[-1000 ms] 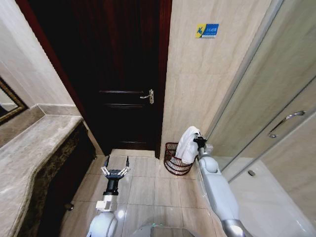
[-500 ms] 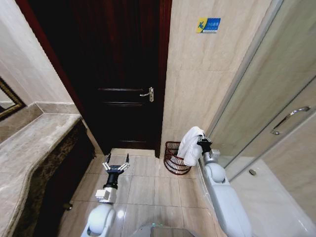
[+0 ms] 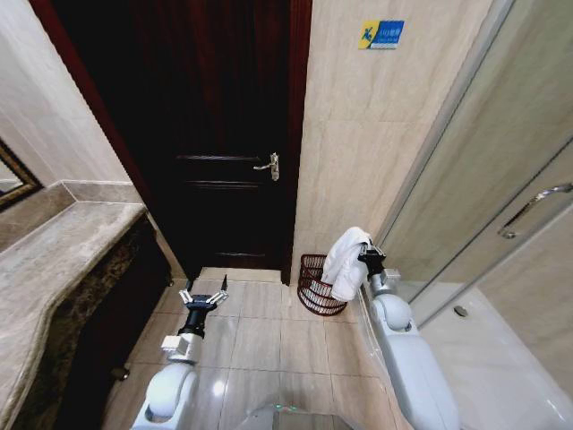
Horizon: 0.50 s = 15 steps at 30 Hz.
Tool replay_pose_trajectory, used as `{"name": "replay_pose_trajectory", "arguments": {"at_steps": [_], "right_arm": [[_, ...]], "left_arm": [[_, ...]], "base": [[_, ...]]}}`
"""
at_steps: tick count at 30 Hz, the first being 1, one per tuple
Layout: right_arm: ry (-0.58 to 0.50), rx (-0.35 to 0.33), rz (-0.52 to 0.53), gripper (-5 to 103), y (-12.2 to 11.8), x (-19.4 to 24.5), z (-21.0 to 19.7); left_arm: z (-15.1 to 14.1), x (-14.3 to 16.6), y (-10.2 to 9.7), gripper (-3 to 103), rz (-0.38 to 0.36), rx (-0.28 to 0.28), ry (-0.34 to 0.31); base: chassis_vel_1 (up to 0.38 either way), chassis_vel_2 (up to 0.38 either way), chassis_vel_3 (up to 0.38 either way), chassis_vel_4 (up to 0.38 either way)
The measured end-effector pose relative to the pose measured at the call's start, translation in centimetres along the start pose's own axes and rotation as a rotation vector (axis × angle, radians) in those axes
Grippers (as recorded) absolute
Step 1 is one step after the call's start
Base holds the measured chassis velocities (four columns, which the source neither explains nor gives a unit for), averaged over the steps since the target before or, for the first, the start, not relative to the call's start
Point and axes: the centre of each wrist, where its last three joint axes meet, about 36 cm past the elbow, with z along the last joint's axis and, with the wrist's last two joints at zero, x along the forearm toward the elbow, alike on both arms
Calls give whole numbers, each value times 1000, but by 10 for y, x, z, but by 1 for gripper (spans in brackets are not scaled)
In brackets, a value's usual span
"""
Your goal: Discard the used towel into the hamper.
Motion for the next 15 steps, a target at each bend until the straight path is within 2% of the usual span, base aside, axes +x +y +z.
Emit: {"name": "replay_pose_trajectory", "arguments": {"at_steps": [8,15], "right_arm": [[-15,-15,25,4,-5,-35,-3],[-4,-15,33,4,-12,-46,-4]], "left_arm": [[-3,6,-3,100,11,-3,1],[-3,8,-4,100,14,-5,2]], "base": [[0,0,0,0],[0,0,0,0]]}}
